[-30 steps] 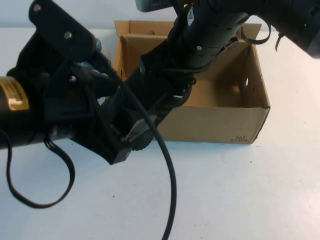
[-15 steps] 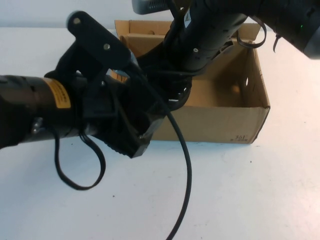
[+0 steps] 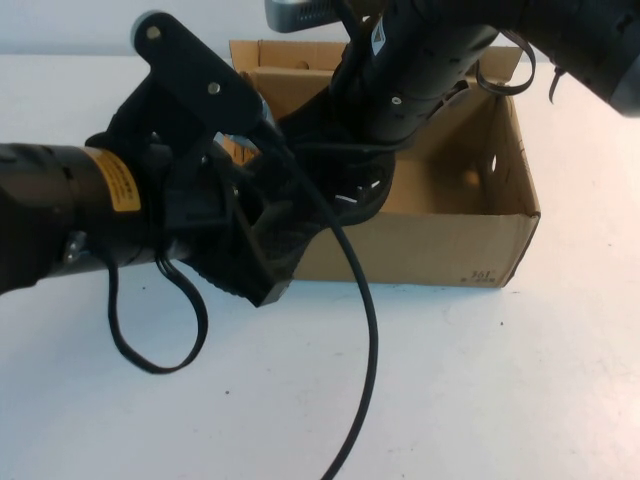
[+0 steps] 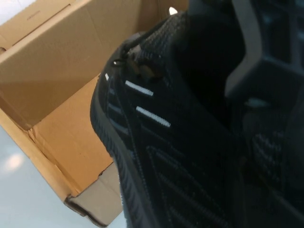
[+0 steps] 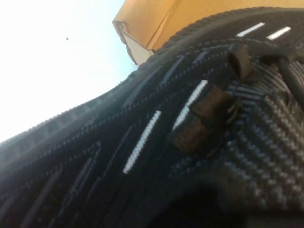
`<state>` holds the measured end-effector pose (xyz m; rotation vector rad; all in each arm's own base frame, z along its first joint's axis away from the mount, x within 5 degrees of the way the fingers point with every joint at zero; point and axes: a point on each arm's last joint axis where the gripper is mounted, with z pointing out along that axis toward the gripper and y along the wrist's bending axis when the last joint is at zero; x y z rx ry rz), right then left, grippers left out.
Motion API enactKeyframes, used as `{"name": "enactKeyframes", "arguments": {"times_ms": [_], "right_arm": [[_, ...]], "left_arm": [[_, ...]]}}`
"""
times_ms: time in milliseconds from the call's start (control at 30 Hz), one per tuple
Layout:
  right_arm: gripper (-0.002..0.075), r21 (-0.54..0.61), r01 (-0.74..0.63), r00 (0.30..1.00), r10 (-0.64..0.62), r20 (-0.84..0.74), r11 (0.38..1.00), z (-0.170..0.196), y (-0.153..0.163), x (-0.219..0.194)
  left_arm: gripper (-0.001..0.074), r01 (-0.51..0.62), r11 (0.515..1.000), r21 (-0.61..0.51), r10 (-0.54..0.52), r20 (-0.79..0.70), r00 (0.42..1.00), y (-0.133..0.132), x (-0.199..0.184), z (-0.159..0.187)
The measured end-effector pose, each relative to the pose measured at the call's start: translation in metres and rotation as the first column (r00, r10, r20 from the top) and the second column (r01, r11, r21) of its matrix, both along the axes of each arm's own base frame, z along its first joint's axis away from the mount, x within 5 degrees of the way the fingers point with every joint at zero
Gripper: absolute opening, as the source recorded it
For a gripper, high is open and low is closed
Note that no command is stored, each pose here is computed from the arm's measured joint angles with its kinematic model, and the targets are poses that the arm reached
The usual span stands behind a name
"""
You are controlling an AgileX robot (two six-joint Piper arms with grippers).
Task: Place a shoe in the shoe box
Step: Place the shoe in the shoe box
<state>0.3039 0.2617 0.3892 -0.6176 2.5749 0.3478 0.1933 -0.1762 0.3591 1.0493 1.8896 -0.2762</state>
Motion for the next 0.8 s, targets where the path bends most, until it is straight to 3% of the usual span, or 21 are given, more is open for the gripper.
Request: {"name": "enactKeyframes", "arguments": {"times_ms": [233,333,533,800], "right_arm": [[0.0058,-0.003,-0.014,1.0,0.014,0.003,1.0,0.0,0.0,0.0],[0.0148,0.009,-0.028,1.0,0.028,-0.006,1.0,0.0,0.001,-0.001],[0.0455,0.073,-0.123,0.992,0.123,0.008,0.99,0.011,0.007,-0.007],[0.0512,0.105,-0.316,0.928,0.284,0.242,0.943,0.068,-0.002,-0.023]], "left_arm": [[0.0054,0.0,1.0,0.0,0.0,0.0,1.0,0.0,0.0,0.0],[0.0054,0.0,1.0,0.002,0.0,-0.003,1.0,0.0,0.0,0.0],[0.0048,-0.002,1.0,0.019,0.003,-0.026,1.0,0.001,-0.001,-0.002],[0.0048,0.018,1.0,0.007,-0.018,0.035,0.999,0.012,-0.013,0.013]]}}
